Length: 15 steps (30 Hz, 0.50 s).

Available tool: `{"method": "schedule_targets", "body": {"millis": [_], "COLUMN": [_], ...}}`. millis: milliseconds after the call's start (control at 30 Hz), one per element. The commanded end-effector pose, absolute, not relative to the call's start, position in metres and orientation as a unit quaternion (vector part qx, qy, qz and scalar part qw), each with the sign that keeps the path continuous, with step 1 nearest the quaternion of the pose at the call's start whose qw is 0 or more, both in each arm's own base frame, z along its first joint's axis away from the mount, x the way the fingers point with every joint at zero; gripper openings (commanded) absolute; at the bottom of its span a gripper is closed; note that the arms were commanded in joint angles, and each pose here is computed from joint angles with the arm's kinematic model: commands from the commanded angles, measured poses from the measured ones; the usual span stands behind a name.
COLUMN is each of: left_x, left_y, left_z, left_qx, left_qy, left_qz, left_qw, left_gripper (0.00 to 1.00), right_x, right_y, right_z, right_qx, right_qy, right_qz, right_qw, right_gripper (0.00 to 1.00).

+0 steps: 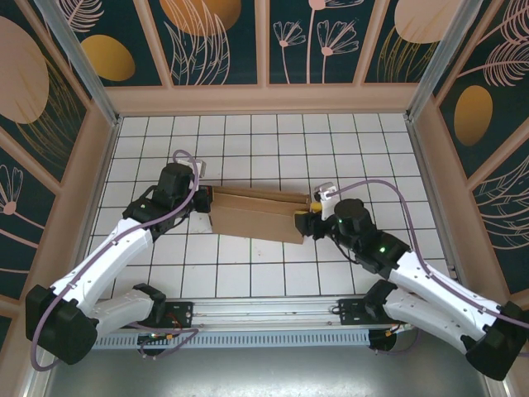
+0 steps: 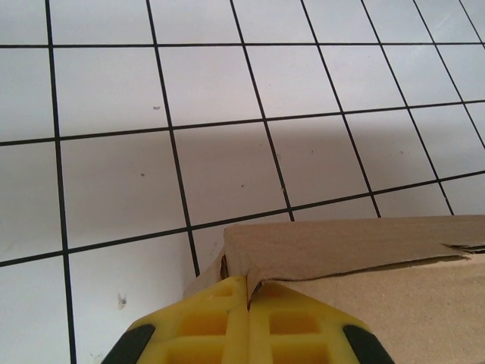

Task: Fold the paper box

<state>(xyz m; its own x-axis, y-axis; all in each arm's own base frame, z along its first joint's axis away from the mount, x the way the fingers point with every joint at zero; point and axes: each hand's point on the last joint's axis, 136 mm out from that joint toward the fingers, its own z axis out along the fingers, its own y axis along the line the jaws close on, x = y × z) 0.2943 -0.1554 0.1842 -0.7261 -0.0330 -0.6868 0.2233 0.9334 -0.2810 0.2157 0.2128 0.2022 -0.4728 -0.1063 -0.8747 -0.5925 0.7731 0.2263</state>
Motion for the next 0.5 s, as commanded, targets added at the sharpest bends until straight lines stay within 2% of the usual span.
{"method": "schedule_targets", "body": {"millis": [0, 100, 200, 333, 367, 400, 467], "left_x": [0.274, 0.274, 0.273, 0.270, 0.269, 0.268, 0.269], "left_y": [-0.154, -0.156, -0.158, -0.160, -0.161, -0.161, -0.159], "left_z": [0.158, 0.162, 0.168, 0.175, 0.177, 0.179, 0.181], "left_qx": [0.080, 0.086, 0.088, 0.091, 0.091, 0.092, 0.090], "left_qy": [0.931, 0.928, 0.925, 0.920, 0.918, 0.917, 0.916], "left_qz": [-0.163, -0.167, -0.175, -0.188, -0.192, -0.194, -0.191], "left_qw": [0.318, 0.322, 0.325, 0.332, 0.335, 0.337, 0.341], "left_gripper": [0.00, 0.00, 0.00, 0.00, 0.00, 0.00, 0.00], "right_x": [0.203, 0.206, 0.208, 0.213, 0.213, 0.211, 0.208], "right_y": [0.221, 0.209, 0.200, 0.189, 0.185, 0.183, 0.184], "right_z": [0.237, 0.253, 0.259, 0.244, 0.244, 0.246, 0.248], "right_qx": [-0.303, -0.328, -0.368, -0.427, -0.432, -0.440, -0.456], "right_qy": [0.765, 0.726, 0.670, 0.629, 0.619, 0.607, 0.591], "right_qz": [0.270, 0.238, 0.223, 0.276, 0.295, 0.315, 0.330], "right_qw": [0.501, 0.556, 0.605, 0.587, 0.585, 0.583, 0.577], "right_gripper": [0.58, 0.62, 0.73, 0.81, 0.86, 0.98, 0.99]}}
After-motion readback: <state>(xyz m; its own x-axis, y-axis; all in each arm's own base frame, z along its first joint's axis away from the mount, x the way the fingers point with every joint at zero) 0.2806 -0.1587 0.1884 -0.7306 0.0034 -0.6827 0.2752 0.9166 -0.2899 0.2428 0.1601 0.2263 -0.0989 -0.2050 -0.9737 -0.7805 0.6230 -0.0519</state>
